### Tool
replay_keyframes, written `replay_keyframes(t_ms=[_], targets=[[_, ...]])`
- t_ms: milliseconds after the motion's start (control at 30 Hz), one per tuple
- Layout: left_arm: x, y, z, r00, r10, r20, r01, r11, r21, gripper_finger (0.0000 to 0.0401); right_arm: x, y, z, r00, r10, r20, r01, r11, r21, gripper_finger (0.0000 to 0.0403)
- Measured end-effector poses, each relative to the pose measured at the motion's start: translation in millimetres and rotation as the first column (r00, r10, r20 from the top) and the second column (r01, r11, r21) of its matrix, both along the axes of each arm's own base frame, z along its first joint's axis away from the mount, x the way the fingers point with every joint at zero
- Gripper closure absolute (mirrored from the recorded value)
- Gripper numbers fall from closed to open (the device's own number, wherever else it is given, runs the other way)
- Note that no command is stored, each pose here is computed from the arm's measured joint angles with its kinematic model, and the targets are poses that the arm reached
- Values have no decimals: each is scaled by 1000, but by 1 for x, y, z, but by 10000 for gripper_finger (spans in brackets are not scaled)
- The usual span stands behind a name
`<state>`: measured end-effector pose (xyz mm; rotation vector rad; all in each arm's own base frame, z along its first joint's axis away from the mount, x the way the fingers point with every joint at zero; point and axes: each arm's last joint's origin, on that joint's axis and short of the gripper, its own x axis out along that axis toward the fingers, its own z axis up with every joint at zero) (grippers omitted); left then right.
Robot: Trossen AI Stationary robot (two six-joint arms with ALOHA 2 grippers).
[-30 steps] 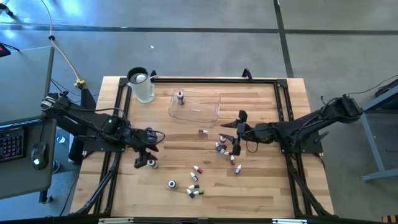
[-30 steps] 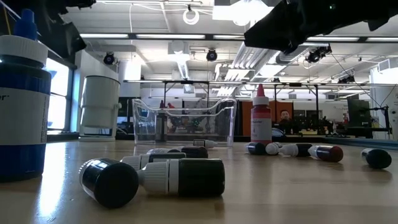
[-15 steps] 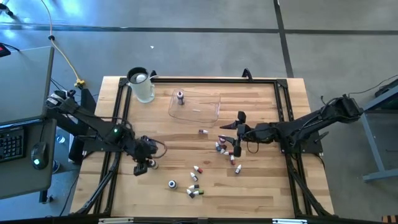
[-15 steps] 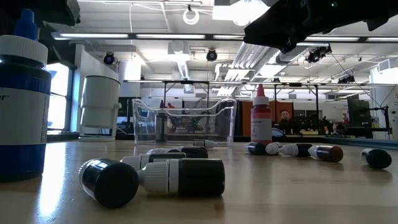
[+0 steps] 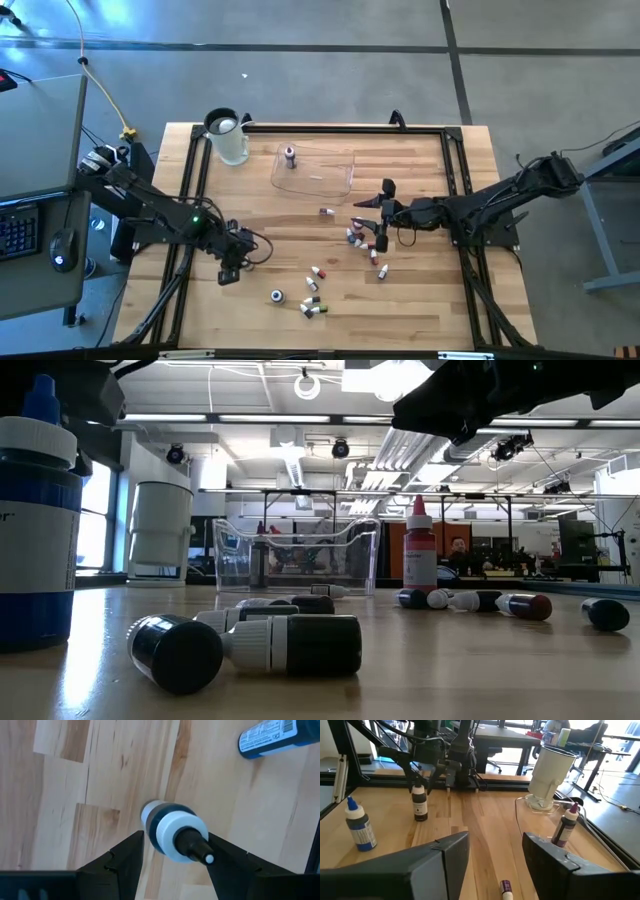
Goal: Pick & Place food coloring
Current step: Put the large black food coloring bottle into the bin
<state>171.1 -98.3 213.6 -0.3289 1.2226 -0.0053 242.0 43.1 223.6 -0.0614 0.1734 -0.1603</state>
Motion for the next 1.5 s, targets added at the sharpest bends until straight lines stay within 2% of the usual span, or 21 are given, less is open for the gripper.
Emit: replay_keyframes(t_ms=[533,833,967,1067,1233,1400,1500], targets=[[1,0,0,1000,26,14,-26,1000,5,207,0,0,1,1000,12,6,-12,1000,4,225],[3,-1,2,998,7,56,-8,1000,13,285,0,0,1,1000,12,7,-12,1000,4,225],[7,-2,5,994,-2,108,-1,1000,29,296,0,0,2,1000,18,15,-17,999,-29,225],[12,-2,16,984,-7,179,-9,996,85,290,1,0,4,999,21,35,-19,999,-45,226],[30,11,49,947,31,321,-91,980,175,286,1,-1,7,998,16,61,-13,999,-45,224],[54,41,91,905,2,424,-112,966,234,285,3,-9,12,993,-31,118,35,999,-33,226],[70,69,105,912,4,409,-123,957,264,284,3,-15,15,985,-100,144,105,994,-27,226]])
